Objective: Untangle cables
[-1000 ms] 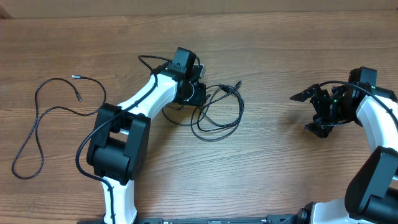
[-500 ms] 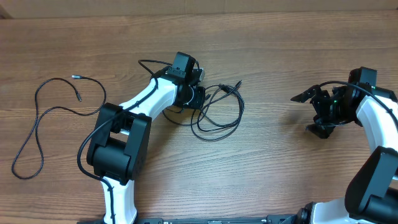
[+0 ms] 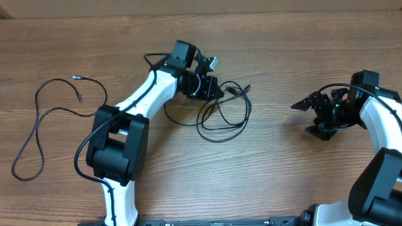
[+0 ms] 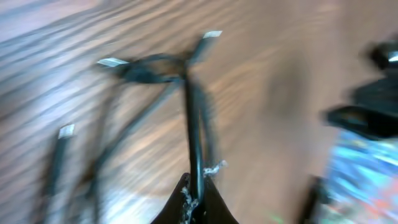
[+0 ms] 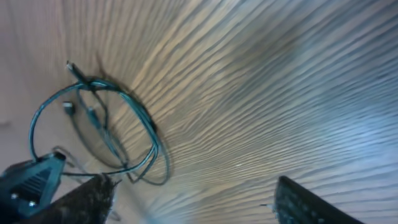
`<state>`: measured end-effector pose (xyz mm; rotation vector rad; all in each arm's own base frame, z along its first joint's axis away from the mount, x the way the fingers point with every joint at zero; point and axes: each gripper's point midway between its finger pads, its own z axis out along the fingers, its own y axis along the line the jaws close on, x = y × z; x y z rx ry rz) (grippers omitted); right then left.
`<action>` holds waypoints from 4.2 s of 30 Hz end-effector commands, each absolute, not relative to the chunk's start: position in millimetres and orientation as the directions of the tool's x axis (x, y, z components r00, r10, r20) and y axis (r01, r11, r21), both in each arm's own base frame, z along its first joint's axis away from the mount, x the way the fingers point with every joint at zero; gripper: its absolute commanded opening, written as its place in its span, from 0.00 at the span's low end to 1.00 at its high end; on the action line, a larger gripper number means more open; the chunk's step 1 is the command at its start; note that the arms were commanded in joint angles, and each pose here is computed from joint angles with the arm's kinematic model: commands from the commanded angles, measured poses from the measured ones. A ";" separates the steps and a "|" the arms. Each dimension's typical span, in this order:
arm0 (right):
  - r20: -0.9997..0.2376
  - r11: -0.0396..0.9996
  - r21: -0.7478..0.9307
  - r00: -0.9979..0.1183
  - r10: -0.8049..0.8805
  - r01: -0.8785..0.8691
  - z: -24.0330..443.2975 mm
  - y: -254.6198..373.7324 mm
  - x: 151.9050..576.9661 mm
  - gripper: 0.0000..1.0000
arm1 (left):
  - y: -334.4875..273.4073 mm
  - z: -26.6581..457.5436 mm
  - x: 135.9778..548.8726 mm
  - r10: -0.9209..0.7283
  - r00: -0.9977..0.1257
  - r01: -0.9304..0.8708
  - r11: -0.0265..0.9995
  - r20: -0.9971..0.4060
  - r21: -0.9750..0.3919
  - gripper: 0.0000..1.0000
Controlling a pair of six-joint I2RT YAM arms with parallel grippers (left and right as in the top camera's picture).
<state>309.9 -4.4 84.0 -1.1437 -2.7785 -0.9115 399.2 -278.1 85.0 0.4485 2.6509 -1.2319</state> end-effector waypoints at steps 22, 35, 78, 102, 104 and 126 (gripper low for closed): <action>0.017 0.651 0.739 -0.971 0.240 0.174 114.6 141.6 335.0 0.72 | -254.4 228.0 407.3 0.152 -0.940 0.315 0.049 -0.304 -0.948 0.04; -0.161 0.779 0.554 -0.881 0.444 0.292 95.5 125.9 380.1 0.33 | -235.1 241.6 405.3 0.142 -0.954 0.263 -0.033 -0.264 -0.964 0.04; -0.163 0.668 0.738 -0.986 0.047 -0.090 121.2 199.9 332.9 0.51 | -185.1 235.1 408.1 0.034 -0.999 0.041 -0.012 -0.041 -0.999 0.04; -0.258 0.880 0.476 -0.953 0.156 0.015 63.6 210.7 361.8 0.54 | -185.3 235.1 408.0 0.035 -0.999 0.007 -0.010 -0.008 -1.000 0.04; -0.286 0.876 0.483 -0.945 0.160 0.003 58.4 214.4 372.5 0.56 | -185.4 234.8 408.1 0.035 -0.999 0.008 -0.009 -0.008 -1.000 0.04; -0.256 0.835 0.026 -0.804 0.537 0.550 23.7 18.4 360.9 0.20 | -183.5 234.3 407.4 0.030 -0.999 -0.009 -0.007 0.009 -1.000 0.04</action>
